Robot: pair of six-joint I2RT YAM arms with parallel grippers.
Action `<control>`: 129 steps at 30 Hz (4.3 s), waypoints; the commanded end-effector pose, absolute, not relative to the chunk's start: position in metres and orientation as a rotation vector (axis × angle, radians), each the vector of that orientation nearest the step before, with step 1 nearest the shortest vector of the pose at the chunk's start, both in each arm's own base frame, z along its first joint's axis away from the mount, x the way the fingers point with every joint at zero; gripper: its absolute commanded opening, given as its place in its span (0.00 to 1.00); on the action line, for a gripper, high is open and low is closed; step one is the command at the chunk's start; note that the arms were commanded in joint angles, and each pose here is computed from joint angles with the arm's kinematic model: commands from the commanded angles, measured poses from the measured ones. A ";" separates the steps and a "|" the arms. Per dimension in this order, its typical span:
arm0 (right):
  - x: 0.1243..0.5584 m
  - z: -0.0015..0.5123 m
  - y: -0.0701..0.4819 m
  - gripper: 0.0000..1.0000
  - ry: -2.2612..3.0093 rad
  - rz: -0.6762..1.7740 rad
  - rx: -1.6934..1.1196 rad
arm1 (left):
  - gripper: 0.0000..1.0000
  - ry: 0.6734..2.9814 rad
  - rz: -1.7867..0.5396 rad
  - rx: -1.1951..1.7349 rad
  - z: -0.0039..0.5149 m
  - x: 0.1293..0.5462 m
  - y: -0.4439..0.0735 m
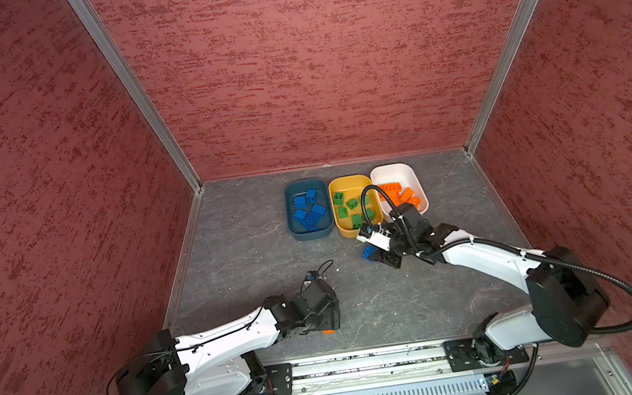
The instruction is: Sort the legos into containers by color
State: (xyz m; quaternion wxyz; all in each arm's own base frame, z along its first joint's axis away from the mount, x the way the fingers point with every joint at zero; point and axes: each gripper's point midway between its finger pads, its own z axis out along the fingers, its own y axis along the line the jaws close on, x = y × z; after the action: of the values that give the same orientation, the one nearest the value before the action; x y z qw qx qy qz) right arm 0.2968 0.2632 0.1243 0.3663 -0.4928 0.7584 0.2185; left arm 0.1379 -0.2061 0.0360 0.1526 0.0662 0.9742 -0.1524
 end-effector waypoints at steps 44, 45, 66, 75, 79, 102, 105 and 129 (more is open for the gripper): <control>0.419 0.238 0.269 0.99 1.708 0.373 -0.433 | 0.41 2.905 -0.006 0.487 0.013 0.124 -0.206; 0.418 0.239 0.263 0.99 1.719 0.367 -0.391 | 0.38 2.906 -0.008 0.483 0.013 0.124 -0.206; 0.379 0.262 0.114 0.99 1.635 0.304 0.236 | 0.23 2.484 -0.400 0.454 0.145 0.270 -0.311; 0.350 0.253 0.061 0.99 1.580 0.300 0.426 | 0.22 2.168 -0.694 0.514 0.215 0.356 -0.426; 0.339 0.253 0.047 0.99 1.581 0.255 0.481 | 0.22 2.132 -0.795 0.439 0.211 0.386 -0.462; 0.297 0.233 0.014 0.99 1.588 0.179 0.560 | 0.74 2.180 -1.006 0.269 0.186 0.482 -0.519; 0.302 0.232 0.015 0.99 1.580 0.174 0.555 | 0.78 2.145 -1.014 0.293 0.207 0.472 -0.505; 0.348 0.138 -0.077 0.99 1.797 -0.236 0.559 | 1.00 1.846 0.337 -0.510 0.186 0.362 -0.017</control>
State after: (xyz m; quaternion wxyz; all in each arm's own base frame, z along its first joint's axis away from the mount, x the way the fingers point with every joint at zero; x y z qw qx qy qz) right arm 0.3390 -0.0784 0.1444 0.5777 0.2536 0.7652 -0.1279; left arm 0.3804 -0.0728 0.1717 0.5465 -0.1637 0.8206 0.0336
